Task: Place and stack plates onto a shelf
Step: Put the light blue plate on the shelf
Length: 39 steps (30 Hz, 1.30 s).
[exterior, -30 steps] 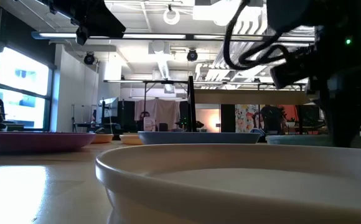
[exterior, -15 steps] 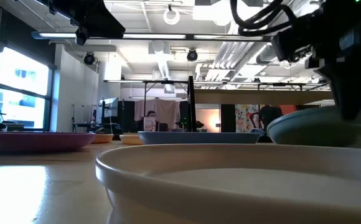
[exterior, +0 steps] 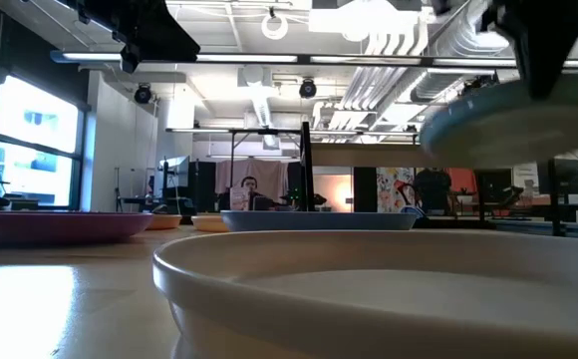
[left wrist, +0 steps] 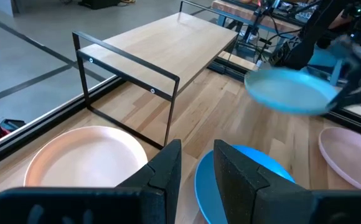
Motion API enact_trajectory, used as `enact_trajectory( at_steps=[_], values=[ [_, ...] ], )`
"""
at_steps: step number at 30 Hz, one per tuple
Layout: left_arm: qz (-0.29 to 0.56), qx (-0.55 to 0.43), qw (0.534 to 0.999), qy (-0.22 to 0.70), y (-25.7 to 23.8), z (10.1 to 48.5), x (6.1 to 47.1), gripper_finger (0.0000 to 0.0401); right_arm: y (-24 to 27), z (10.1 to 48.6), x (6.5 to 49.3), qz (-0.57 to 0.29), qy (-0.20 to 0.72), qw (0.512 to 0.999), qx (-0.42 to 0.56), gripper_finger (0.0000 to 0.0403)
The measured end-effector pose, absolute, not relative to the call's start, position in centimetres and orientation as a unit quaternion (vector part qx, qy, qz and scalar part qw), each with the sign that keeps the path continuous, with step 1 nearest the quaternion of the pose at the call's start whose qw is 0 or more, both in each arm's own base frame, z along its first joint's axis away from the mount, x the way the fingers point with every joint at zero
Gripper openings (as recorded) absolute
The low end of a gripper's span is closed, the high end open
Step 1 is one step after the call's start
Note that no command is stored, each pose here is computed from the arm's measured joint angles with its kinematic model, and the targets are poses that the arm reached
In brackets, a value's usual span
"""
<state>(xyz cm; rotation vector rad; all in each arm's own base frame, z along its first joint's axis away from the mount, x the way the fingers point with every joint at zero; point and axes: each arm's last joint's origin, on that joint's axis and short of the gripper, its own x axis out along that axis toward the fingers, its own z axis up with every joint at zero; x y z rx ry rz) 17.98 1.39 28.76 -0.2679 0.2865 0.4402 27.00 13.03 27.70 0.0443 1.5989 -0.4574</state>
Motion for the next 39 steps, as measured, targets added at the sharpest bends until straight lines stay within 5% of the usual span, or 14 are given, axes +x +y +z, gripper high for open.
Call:
enact_trajectory(
  at_steps=[15, 39],
  values=[
    [0.219, -0.145, 0.955, 0.138, 1.4, 28.8, 18.0, 0.0083, 7.2, 34.1, 25.2, -0.254, 0.594, 0.763, -0.012, 0.0],
    [0.229, -0.156, 0.952, 0.133, 1.4, 28.8, 18.0, 0.0083, -6.8, 36.3, 20.8, -0.303, 0.608, 0.734, -0.032, 0.0]
  ],
)
